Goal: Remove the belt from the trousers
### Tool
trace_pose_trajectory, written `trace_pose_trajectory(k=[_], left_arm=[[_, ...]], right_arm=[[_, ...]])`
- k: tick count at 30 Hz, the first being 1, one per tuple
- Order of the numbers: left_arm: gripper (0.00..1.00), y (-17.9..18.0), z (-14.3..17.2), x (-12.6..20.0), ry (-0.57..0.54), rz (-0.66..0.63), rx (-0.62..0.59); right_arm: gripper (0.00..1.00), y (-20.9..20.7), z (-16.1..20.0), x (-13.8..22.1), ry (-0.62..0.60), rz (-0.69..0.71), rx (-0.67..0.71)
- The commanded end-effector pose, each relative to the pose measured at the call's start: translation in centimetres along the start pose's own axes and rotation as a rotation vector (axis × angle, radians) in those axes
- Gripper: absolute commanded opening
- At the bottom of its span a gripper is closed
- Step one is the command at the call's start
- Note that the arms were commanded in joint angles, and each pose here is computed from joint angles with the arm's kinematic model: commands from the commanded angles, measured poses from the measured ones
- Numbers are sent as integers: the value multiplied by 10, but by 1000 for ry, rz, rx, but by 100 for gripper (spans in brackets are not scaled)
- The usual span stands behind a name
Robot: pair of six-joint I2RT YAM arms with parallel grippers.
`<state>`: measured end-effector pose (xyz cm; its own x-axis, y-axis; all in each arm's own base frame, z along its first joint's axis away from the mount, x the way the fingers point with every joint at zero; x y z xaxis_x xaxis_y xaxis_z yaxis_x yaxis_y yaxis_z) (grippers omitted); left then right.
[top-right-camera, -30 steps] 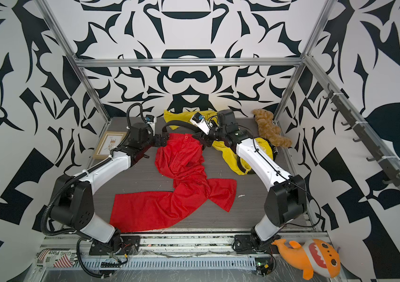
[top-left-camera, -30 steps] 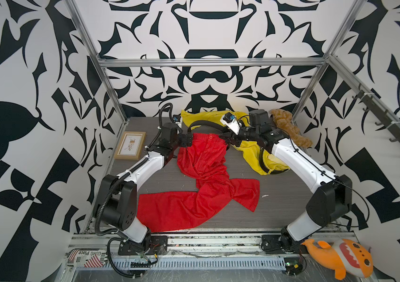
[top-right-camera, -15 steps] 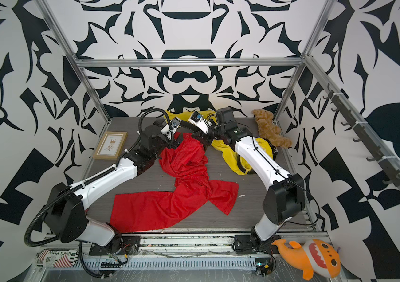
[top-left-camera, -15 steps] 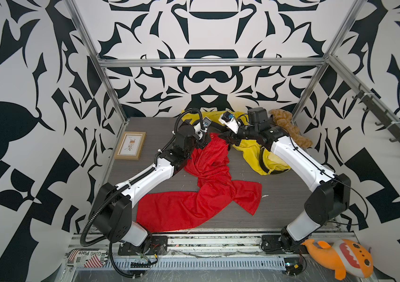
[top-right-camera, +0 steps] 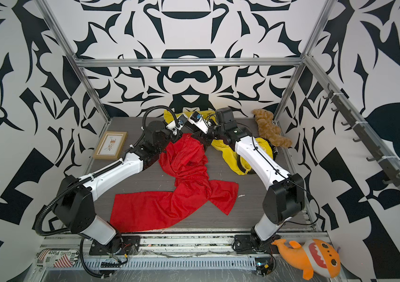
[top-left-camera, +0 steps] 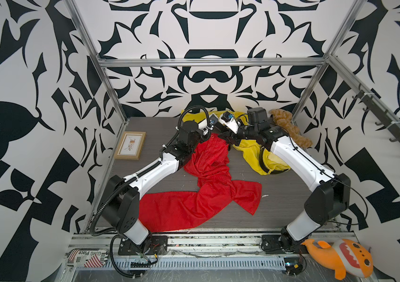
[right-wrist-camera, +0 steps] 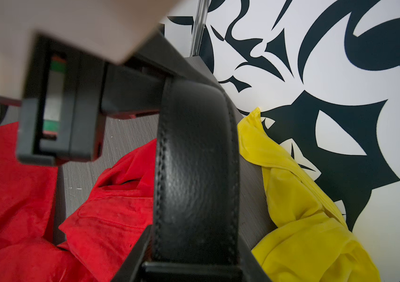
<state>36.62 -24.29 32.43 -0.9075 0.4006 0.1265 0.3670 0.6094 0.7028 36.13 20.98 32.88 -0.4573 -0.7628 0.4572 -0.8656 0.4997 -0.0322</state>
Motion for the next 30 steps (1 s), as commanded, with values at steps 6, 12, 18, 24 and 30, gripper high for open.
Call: trace_pose_trajectory(k=[6,12,18,24,30], left_arm=[[0,67,74,13,176,-152,454],[0,103,145,31,283,-232,777],[0,104,165,25,348,-178,872],[99,91,137,11,437,-41,813],[99,66,78,42,357,-6,657]], right_arm=[[0,1,-20,22,-88,63,47],[0,-1,-15,24,-79,75,36],[0,-2,-15,23,-80,76,21],[0,-9,-25,23,-103,117,-18],[0,-19,-36,23,-104,170,-75]])
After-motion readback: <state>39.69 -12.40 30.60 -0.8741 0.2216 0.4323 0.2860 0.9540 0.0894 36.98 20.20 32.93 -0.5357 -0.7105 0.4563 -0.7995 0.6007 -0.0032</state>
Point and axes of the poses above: each gripper's point midway between its finger pads, its own x axis back along the fingers, its own y axis along the line the jaws close on, z = x × y, the point moved 8 cm from there along x, back along the fingers, and after that the axes turned 10 degrees about -x, right-handed, at the moved point
